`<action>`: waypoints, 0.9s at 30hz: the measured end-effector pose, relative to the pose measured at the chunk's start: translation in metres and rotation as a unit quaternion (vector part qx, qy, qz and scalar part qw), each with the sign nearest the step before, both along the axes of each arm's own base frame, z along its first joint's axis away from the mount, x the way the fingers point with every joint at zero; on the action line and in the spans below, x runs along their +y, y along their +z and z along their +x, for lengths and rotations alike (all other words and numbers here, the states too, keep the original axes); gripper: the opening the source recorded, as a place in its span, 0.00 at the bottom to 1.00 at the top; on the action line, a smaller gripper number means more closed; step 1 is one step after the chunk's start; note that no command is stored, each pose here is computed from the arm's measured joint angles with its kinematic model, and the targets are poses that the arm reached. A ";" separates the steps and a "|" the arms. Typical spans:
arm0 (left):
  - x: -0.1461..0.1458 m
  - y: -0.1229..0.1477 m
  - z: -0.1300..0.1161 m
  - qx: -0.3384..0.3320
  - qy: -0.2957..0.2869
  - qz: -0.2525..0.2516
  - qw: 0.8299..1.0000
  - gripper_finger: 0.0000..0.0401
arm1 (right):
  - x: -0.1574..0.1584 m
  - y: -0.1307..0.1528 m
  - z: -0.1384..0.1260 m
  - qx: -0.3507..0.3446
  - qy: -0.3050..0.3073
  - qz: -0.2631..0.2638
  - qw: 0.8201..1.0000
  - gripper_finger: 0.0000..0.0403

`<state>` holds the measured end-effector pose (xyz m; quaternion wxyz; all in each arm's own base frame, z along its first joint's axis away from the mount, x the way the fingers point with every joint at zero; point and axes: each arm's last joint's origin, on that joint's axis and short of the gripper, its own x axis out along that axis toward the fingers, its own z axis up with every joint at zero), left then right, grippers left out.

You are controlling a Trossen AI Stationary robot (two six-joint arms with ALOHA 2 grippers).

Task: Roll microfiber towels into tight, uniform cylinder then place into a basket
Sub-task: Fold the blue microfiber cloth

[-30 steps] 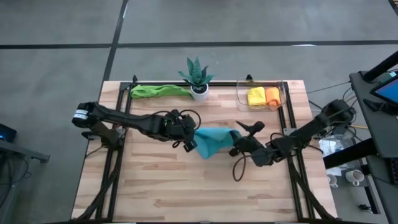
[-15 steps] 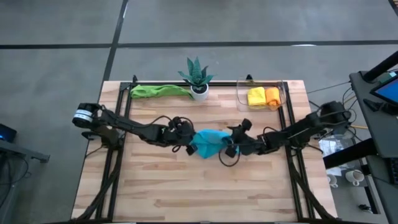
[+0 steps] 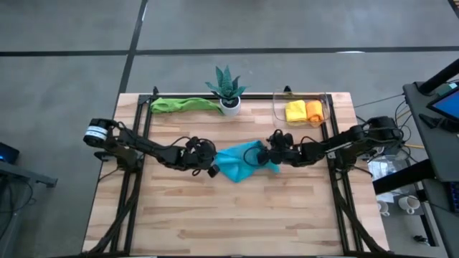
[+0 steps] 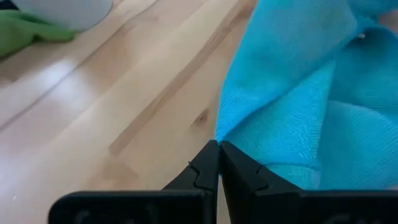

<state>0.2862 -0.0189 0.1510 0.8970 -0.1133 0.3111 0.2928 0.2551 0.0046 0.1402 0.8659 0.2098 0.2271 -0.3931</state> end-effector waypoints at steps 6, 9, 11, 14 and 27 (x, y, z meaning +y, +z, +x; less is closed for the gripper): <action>0.001 -0.010 -0.009 0.008 0.015 -0.011 1.000 0.00 | 0.002 -0.004 -0.006 0.035 0.010 0.034 0.999 0.56; 0.002 -0.016 -0.014 0.019 0.017 -0.011 1.000 0.00 | 0.004 0.000 -0.007 0.058 0.036 0.043 0.997 0.56; 0.002 -0.017 -0.014 0.020 0.017 -0.011 1.000 0.00 | 0.009 0.010 -0.002 0.058 0.085 0.023 0.994 0.56; 0.002 -0.017 -0.014 0.020 0.018 -0.011 1.000 0.00 | 0.016 0.026 0.007 0.085 0.171 -0.041 0.981 0.56; 0.002 -0.013 -0.011 0.005 0.015 -0.010 1.000 0.00 | 0.022 0.001 0.066 0.330 0.354 -0.255 0.837 0.56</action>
